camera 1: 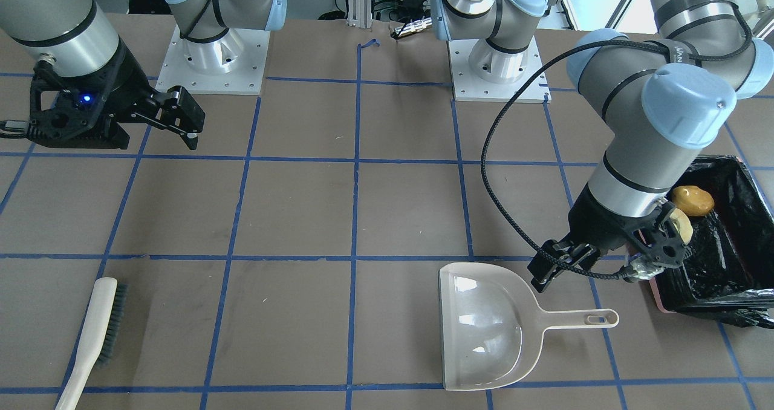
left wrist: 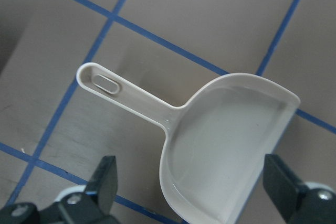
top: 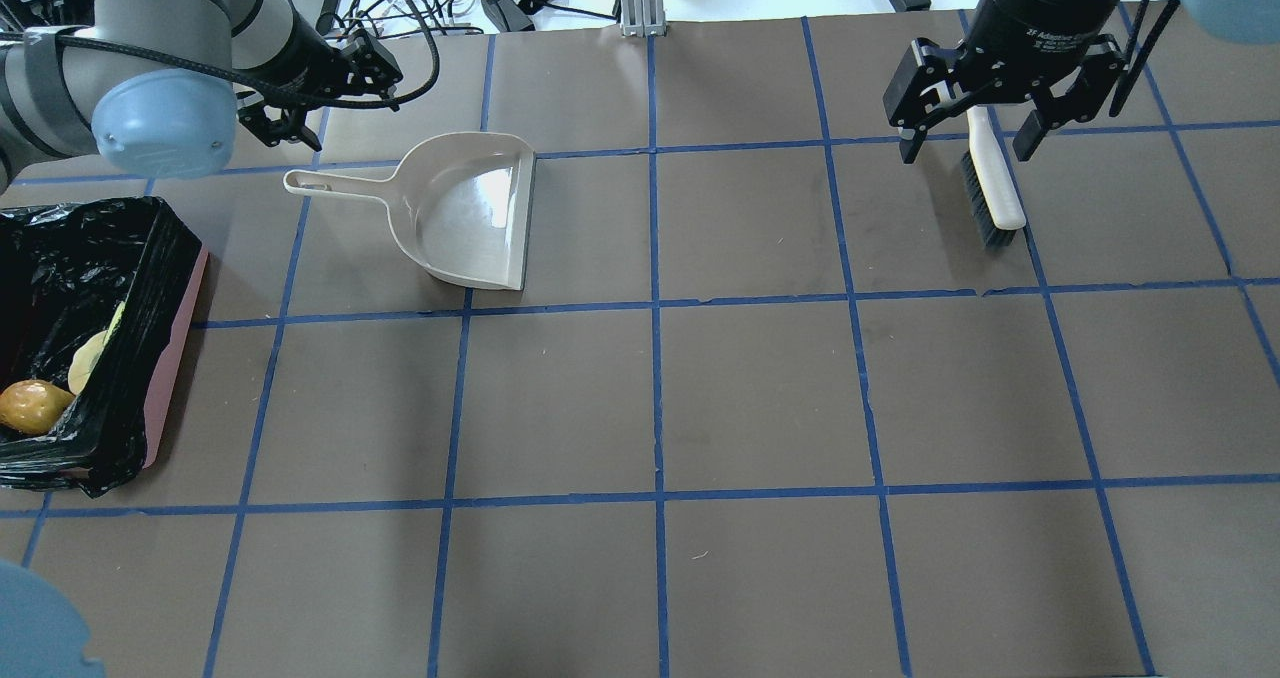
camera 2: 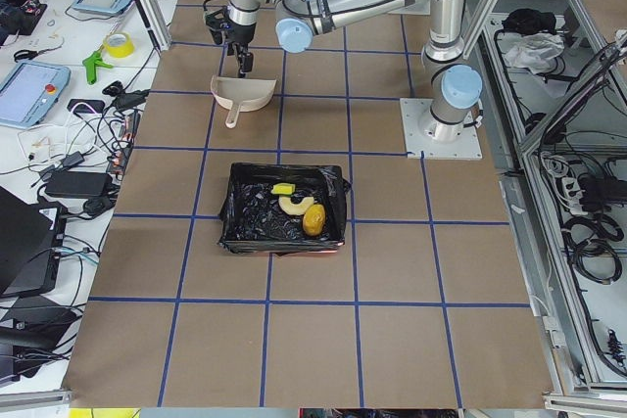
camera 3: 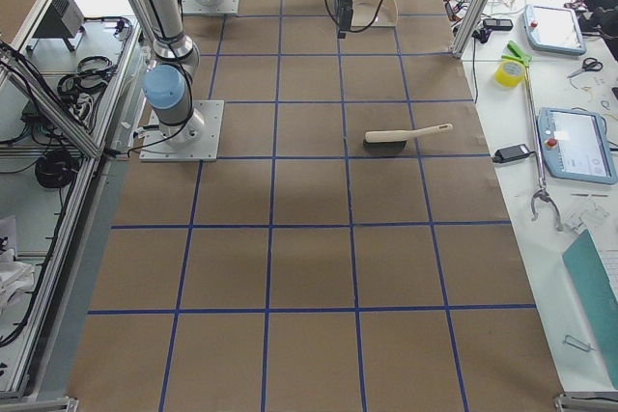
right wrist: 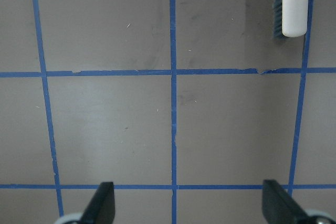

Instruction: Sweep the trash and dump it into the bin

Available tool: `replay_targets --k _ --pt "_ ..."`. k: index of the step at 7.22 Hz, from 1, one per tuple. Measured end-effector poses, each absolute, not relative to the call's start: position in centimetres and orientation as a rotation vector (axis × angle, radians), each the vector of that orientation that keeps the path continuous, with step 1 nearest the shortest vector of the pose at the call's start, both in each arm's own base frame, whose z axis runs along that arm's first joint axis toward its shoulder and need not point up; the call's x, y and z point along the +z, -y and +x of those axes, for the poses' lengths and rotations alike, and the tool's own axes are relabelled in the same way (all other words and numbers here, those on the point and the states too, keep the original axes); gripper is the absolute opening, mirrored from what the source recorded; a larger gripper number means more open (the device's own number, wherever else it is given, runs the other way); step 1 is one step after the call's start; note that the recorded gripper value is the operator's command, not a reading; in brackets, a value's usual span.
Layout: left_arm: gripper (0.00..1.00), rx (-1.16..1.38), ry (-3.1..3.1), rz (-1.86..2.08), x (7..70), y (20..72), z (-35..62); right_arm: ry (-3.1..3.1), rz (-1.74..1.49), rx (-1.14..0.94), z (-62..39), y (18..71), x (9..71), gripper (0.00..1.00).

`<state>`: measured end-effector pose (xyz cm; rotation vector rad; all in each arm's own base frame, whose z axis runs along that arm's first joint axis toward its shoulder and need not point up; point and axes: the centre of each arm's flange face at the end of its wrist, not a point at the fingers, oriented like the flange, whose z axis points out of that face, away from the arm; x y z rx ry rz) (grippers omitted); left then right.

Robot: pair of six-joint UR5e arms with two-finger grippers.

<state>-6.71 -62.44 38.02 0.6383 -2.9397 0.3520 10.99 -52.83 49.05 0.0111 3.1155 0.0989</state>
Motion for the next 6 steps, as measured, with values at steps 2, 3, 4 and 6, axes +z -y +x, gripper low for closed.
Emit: replay_targets --k 2,3,4,6 --pt "1.0 0.319 2.973 0.591 37.3 60.6 -6.7 -3.115 0.011 0.098 11.0 52.8 49.1 1.0" --pt "1.0 0.315 3.079 0.43 38.1 59.5 -6.2 -3.115 0.011 0.098 11.0 52.8 49.1 1.0" --pt "1.0 0.254 3.177 0.277 39.8 58.4 -5.7 -3.116 0.011 0.098 11.0 52.8 49.1 1.0" --pt "1.0 0.132 3.226 0.17 44.5 55.7 -6.0 -3.116 0.011 0.098 11.0 52.8 49.1 1.0"
